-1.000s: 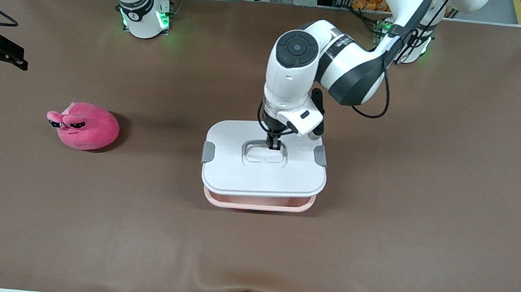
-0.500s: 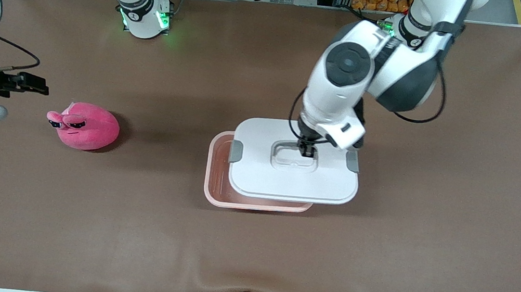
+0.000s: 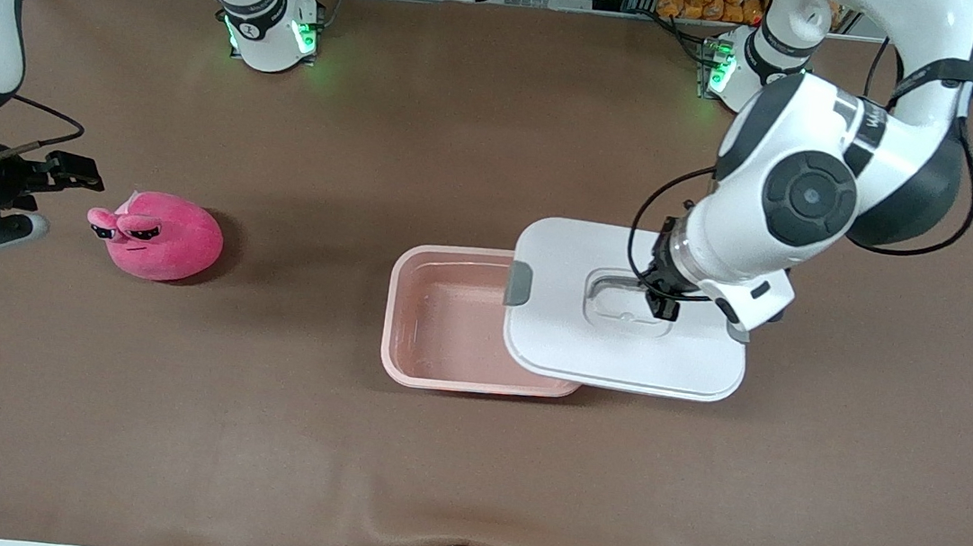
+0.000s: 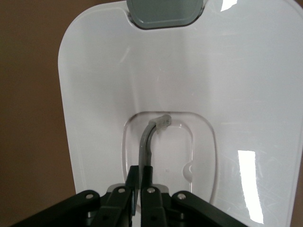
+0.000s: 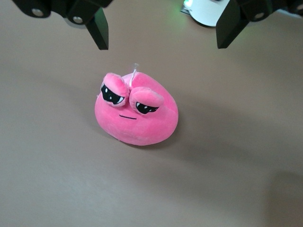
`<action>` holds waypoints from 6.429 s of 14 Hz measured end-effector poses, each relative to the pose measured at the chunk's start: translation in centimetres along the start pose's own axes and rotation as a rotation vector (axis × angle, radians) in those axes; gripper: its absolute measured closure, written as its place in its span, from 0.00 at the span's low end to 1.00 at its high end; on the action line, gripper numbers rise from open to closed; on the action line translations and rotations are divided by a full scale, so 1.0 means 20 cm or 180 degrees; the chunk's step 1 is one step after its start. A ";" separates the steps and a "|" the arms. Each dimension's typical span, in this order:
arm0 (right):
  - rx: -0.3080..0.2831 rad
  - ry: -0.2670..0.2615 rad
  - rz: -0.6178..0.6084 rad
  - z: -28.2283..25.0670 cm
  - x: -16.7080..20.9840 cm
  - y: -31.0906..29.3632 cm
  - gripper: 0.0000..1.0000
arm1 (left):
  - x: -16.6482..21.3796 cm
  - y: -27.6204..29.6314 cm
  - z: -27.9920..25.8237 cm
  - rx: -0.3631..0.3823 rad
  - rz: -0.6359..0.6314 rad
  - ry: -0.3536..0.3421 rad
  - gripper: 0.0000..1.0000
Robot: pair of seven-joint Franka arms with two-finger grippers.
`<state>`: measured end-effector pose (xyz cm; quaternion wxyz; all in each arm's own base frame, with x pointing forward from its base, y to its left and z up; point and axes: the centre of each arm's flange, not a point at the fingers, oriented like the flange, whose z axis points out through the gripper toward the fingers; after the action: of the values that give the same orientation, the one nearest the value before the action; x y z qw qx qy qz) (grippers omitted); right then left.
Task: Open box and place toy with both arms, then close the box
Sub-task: 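Move the lid aside with the left gripper while the right gripper grasps the toy, then lift the pink plush toy with the right gripper toward the pink box, then lower the pink toy into the box with the right gripper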
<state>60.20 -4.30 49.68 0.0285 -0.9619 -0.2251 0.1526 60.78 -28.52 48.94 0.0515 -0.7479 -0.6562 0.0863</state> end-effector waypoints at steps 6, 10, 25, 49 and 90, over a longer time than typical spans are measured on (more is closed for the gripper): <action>0.0054 -0.0130 -0.0994 0.20 0.06 0.06 0.00 | 0.44 0.02 0.04 0.0430 0.0344 -0.0019 0.94; 0.0024 -0.0094 -0.1617 0.36 0.11 0.09 0.00 | 0.67 0.04 0.06 0.0488 0.0403 -0.0031 0.94; -0.0113 0.0078 -0.3012 0.80 0.08 0.09 0.00 | 1.24 -0.10 0.04 0.0240 -0.0114 -0.0012 0.94; -0.0140 0.0116 -0.2633 0.46 0.07 -0.21 0.90 | 1.40 -0.03 0.21 0.0306 -0.0399 0.0087 0.94; 0.1188 0.0744 0.1989 -0.08 1.05 -1.76 0.90 | 1.44 -0.03 0.27 0.0389 -0.0381 0.0212 0.94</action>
<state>63.58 36.62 49.77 0.1807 -0.9733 0.1154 0.0816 62.79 -0.10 42.03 0.1239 -0.7053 -0.6911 0.0980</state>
